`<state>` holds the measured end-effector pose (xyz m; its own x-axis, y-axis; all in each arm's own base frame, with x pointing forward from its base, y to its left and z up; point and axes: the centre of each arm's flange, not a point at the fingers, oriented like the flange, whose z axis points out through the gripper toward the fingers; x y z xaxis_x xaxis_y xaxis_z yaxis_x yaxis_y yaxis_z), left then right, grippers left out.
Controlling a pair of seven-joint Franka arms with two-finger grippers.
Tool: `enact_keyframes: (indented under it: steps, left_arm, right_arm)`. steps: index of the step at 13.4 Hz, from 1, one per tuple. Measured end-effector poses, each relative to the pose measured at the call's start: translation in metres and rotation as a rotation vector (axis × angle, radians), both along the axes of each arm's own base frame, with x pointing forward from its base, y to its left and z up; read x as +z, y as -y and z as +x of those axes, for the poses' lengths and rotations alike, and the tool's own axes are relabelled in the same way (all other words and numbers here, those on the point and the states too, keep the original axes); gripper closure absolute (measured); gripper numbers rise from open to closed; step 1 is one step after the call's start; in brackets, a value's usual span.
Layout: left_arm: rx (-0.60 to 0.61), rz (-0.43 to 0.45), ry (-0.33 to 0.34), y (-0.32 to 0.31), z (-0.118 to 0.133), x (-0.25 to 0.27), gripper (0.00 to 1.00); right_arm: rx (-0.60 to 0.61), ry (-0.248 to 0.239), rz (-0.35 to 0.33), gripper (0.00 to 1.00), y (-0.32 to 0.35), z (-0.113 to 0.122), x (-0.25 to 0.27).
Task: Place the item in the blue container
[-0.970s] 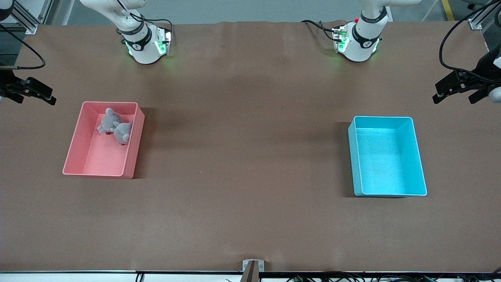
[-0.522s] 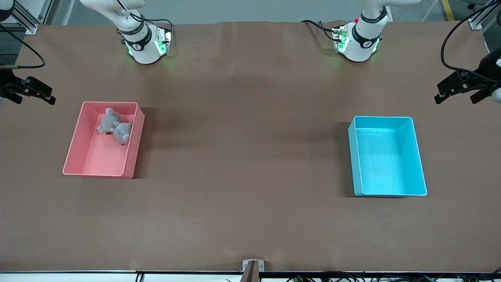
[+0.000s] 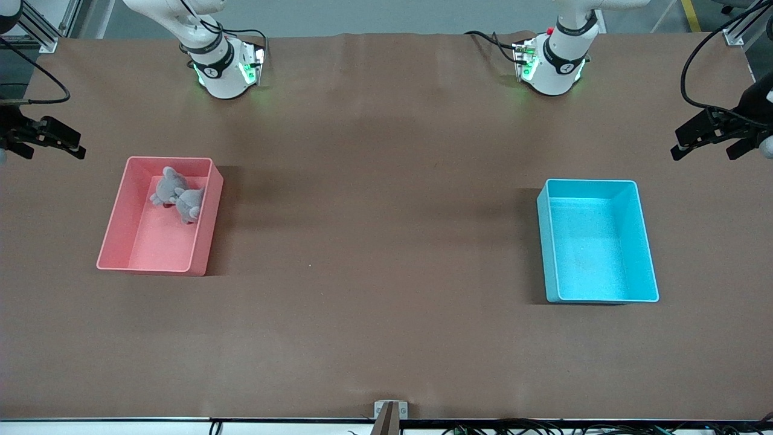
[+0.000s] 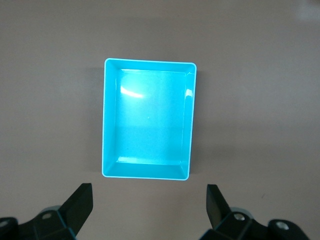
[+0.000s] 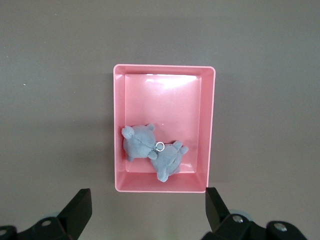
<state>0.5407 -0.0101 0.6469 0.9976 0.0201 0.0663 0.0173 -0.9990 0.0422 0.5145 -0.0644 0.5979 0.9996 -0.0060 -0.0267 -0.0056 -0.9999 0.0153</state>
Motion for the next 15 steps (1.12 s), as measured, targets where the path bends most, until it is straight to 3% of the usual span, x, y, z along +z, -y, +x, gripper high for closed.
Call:
enact_keyframes:
  steps: [15]
  left_arm:
    - [0.007,0.000,0.000,-0.0038,0.0001,0.0000,0.00]
  right_arm:
    - [0.002,-0.034,0.030,0.00,-0.0053,-0.0036,-0.0031]
